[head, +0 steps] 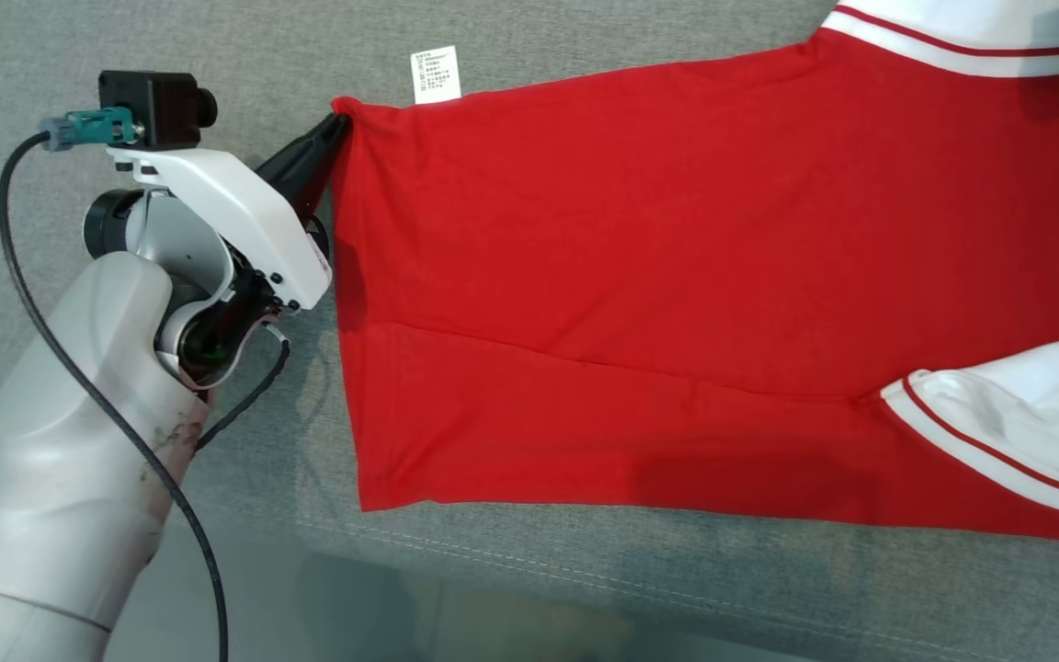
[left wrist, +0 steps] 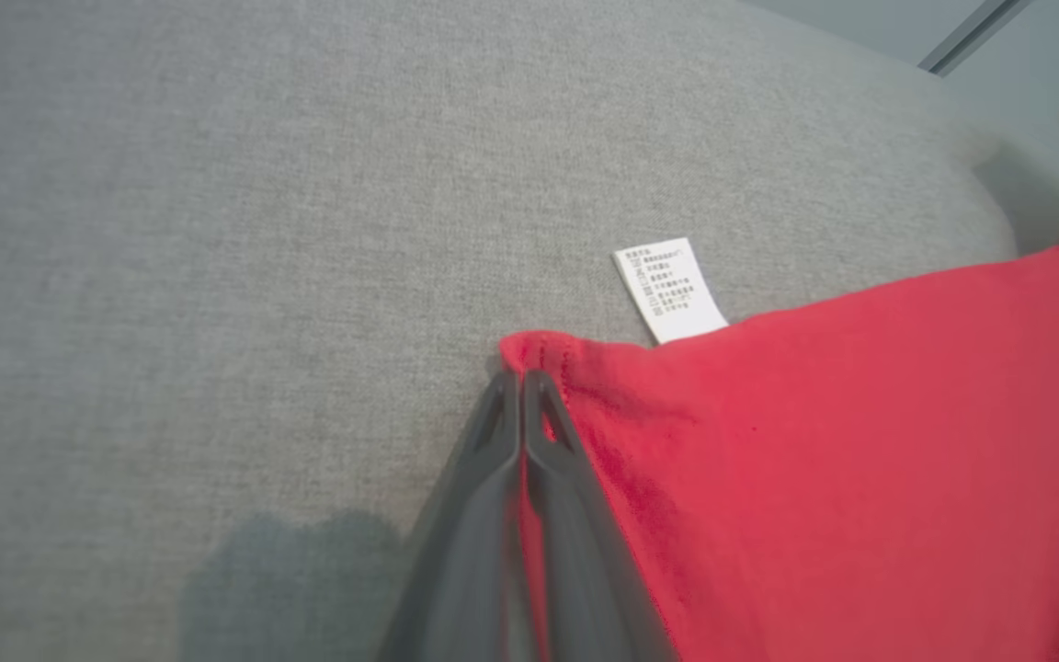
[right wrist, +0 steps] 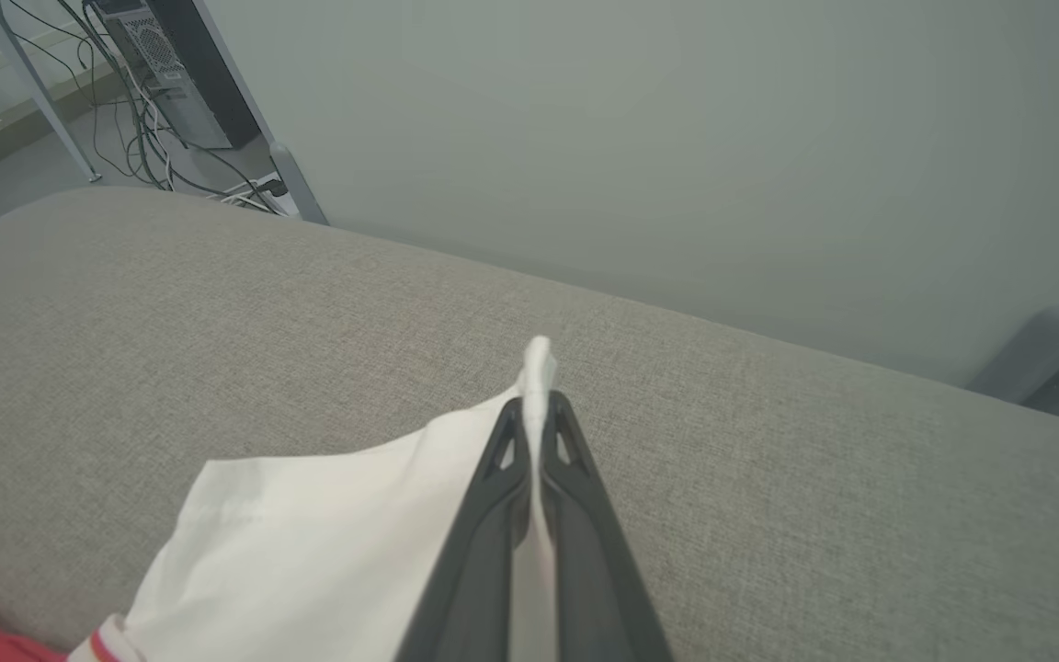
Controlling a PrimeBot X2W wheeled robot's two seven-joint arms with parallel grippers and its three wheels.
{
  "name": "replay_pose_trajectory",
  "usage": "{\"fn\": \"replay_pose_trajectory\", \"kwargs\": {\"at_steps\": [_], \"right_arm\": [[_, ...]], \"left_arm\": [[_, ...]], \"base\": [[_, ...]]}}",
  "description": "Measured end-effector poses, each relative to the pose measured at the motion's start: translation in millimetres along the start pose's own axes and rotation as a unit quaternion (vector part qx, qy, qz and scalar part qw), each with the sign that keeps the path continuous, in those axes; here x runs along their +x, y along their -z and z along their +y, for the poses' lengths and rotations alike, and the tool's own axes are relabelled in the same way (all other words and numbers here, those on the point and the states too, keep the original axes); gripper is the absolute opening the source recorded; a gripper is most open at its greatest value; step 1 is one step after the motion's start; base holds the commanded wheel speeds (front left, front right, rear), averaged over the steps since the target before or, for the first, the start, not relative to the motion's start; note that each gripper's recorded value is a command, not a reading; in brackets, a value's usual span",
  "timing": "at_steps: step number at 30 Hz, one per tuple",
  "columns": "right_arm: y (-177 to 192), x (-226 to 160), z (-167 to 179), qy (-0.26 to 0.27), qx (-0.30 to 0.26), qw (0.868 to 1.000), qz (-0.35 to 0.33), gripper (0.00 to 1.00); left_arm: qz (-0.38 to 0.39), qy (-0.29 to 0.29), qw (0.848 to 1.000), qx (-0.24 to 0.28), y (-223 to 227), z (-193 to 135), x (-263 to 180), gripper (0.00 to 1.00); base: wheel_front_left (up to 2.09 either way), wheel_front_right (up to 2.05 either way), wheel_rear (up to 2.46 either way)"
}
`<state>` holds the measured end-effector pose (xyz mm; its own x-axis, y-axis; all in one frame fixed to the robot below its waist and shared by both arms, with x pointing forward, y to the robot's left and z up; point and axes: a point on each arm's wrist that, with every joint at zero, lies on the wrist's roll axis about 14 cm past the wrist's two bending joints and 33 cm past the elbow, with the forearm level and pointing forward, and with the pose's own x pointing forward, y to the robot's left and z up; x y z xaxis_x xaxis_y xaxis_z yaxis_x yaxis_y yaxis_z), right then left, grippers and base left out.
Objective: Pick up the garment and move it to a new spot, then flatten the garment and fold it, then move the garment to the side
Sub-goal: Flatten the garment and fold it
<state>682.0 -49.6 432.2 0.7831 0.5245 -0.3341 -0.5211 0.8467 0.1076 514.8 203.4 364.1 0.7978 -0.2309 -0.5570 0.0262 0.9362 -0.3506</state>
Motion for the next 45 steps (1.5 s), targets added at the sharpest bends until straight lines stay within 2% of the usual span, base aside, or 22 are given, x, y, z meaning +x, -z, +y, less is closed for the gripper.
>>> {"fn": "replay_pose_trajectory", "kwargs": {"at_steps": [8,16,24,35,45], "right_arm": [[-13,-38,1,-0.036,-0.022,0.998,-0.045,0.00],[-7,-83,2,-0.060,-0.047,0.994,-0.080,0.00],[12,-124,14,-0.088,-0.057,0.991,-0.077,0.00],[51,-180,35,-0.093,-0.004,0.994,-0.055,0.00],[80,-208,48,-0.076,0.043,0.995,-0.039,0.00]], "left_arm": [[-0.032,0.017,0.999,0.024,-21,-3,-9,0.00],[-0.021,0.004,1.000,0.009,-3,6,-27,0.00],[-0.019,0.022,0.999,-0.016,10,-5,-39,0.00],[-0.004,0.019,0.999,-0.049,39,-12,-65,0.00],[-0.012,0.007,0.997,-0.076,46,-12,-82,0.00]], "base": [[0.00,0.00,0.00],[0.00,0.00,0.00],[0.00,0.00,0.00],[0.00,0.00,0.00],[0.00,0.00,0.00]]}}
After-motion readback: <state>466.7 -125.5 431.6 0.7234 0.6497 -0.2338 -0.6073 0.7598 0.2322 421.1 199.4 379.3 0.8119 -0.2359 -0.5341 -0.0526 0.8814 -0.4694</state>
